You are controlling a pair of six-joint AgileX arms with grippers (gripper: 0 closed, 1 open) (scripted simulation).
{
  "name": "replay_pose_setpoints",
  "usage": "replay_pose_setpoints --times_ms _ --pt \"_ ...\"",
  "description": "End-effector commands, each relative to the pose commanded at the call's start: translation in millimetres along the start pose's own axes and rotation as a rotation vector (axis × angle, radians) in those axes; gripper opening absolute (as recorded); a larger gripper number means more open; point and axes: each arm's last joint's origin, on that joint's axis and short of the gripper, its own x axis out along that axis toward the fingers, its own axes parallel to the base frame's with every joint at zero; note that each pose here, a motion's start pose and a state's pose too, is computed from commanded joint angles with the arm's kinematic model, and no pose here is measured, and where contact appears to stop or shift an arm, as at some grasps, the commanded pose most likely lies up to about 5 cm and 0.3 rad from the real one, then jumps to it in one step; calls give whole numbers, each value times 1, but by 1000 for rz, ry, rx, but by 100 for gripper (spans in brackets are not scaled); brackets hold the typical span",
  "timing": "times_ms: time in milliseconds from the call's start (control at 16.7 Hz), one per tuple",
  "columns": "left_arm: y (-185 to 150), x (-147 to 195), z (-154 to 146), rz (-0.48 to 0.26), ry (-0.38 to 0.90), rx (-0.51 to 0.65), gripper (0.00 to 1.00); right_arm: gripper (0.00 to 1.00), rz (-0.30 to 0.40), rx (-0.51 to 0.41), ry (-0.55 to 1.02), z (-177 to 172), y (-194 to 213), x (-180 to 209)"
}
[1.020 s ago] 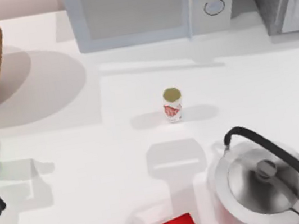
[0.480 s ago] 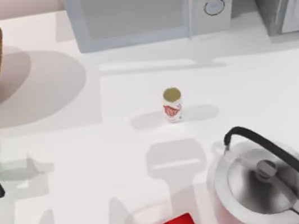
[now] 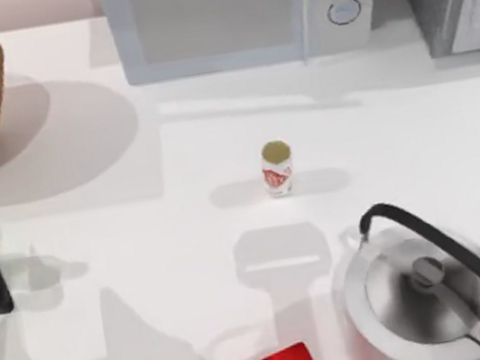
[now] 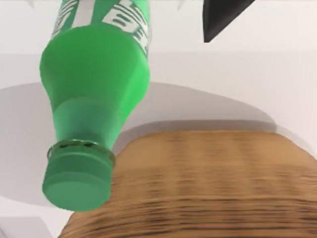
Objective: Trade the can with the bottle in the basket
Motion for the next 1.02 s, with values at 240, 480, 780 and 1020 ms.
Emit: replay_pose_setpoints --times_ms 240,480,780,1020 --pt "6 12 -13 -2 58 -11 100 100 0 0 0 0 0 0" --pt "7 13 -16 -1 67 -13 100 100 0 0 0 0 0 0" --pt "5 19 -13 -3 63 -11 100 100 0 0 0 0 0 0" --pt "3 43 -10 -2 65 -13 100 100 0 0 0 0 0 0"
